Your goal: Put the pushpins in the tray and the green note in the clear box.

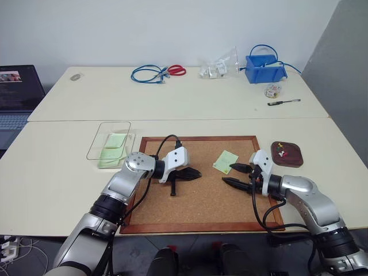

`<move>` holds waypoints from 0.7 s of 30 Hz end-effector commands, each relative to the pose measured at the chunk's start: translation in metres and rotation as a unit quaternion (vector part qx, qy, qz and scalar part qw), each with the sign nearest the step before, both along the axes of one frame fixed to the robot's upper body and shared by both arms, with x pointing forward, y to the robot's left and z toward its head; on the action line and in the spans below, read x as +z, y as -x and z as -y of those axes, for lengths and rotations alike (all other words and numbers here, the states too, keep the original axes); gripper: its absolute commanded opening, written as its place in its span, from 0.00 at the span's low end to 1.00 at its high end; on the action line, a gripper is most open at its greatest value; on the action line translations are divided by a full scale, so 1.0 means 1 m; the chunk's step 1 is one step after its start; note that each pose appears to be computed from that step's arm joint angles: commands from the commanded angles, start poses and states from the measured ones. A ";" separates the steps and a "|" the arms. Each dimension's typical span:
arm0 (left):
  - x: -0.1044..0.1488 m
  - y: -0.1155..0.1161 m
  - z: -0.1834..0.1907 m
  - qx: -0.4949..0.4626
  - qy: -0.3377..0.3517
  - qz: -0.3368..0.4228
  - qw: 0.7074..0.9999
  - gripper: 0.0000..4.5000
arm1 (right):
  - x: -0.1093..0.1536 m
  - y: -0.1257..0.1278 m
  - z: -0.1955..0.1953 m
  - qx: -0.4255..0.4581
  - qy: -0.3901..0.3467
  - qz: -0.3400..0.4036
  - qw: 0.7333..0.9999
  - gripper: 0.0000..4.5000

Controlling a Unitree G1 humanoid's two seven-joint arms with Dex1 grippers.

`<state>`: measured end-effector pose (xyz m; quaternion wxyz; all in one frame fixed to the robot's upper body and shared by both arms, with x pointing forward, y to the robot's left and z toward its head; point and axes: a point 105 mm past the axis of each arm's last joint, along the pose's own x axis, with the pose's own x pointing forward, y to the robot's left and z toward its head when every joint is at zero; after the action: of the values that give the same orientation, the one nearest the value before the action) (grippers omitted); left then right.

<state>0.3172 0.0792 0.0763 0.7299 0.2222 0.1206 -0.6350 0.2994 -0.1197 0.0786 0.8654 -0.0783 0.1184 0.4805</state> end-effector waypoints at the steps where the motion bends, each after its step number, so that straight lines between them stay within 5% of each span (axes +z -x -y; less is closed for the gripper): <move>1: -0.030 0.012 -0.011 -0.005 -0.051 -0.056 0.997 0.00 | 0.008 -0.006 -0.005 0.010 -0.009 0.024 1.000 0.71; 6: -0.030 0.011 -0.011 -0.006 -0.051 -0.055 0.997 0.00 | 0.007 -0.009 -0.007 0.009 -0.010 0.029 0.999 0.62; 19: -0.030 0.010 -0.011 -0.003 -0.052 -0.053 0.997 0.00 | 0.005 -0.010 -0.006 0.010 -0.013 0.033 0.999 0.04; 21: -0.030 0.010 -0.011 -0.002 -0.052 -0.053 0.997 0.00 | 0.005 -0.009 -0.005 0.011 -0.013 0.033 0.999 0.01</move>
<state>0.3182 0.0791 0.0769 0.7269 0.2223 0.1242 -0.6378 0.3068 -0.1141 0.0760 0.8631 -0.0794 0.0998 0.4887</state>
